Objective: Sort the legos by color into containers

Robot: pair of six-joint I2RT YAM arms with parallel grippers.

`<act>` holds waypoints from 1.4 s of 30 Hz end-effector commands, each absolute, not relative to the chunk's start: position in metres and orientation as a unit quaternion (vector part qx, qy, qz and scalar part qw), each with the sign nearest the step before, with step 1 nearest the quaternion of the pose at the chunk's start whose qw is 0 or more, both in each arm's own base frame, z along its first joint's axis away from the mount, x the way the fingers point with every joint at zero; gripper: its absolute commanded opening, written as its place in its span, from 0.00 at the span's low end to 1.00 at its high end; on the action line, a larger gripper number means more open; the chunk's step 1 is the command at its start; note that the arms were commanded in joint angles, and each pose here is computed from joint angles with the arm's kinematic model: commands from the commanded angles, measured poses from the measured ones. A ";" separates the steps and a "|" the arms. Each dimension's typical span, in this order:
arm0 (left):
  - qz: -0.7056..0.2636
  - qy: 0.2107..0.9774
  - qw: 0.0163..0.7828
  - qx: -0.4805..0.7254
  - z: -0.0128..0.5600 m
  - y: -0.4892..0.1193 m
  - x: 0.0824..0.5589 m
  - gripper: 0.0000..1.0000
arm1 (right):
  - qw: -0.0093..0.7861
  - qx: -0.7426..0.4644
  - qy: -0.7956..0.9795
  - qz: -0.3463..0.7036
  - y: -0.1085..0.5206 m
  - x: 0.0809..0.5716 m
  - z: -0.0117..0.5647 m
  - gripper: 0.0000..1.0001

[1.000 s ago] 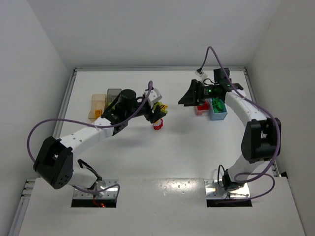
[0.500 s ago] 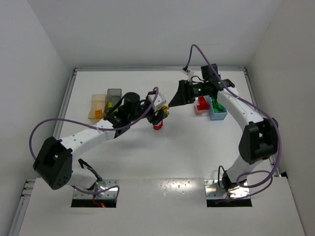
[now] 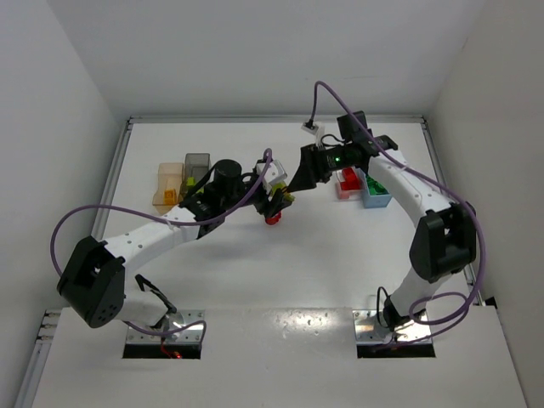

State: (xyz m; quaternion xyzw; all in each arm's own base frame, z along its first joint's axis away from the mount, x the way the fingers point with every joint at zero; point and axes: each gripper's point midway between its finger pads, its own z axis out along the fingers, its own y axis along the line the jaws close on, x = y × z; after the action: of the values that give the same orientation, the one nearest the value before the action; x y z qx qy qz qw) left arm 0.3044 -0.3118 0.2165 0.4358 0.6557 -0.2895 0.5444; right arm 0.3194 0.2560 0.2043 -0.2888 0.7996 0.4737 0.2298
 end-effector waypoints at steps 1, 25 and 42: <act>-0.311 0.608 0.584 0.438 0.260 -0.324 0.304 0.16 | 0.256 -0.313 0.784 0.472 0.261 0.329 0.215 0.70; -0.313 0.616 0.576 0.436 0.252 -0.332 0.313 0.16 | 0.231 -0.327 0.740 0.541 0.278 0.320 0.230 0.35; -0.373 0.656 0.517 0.404 0.254 -0.323 0.302 0.69 | 0.258 -0.342 0.737 0.524 0.244 0.309 0.232 0.00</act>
State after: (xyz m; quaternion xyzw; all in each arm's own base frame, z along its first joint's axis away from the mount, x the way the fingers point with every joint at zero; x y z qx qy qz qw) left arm 0.3102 -0.3239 0.2214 0.4175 0.6711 -0.3265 0.5183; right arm 0.3246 0.2521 0.2012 -0.2907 0.7813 0.5082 0.2164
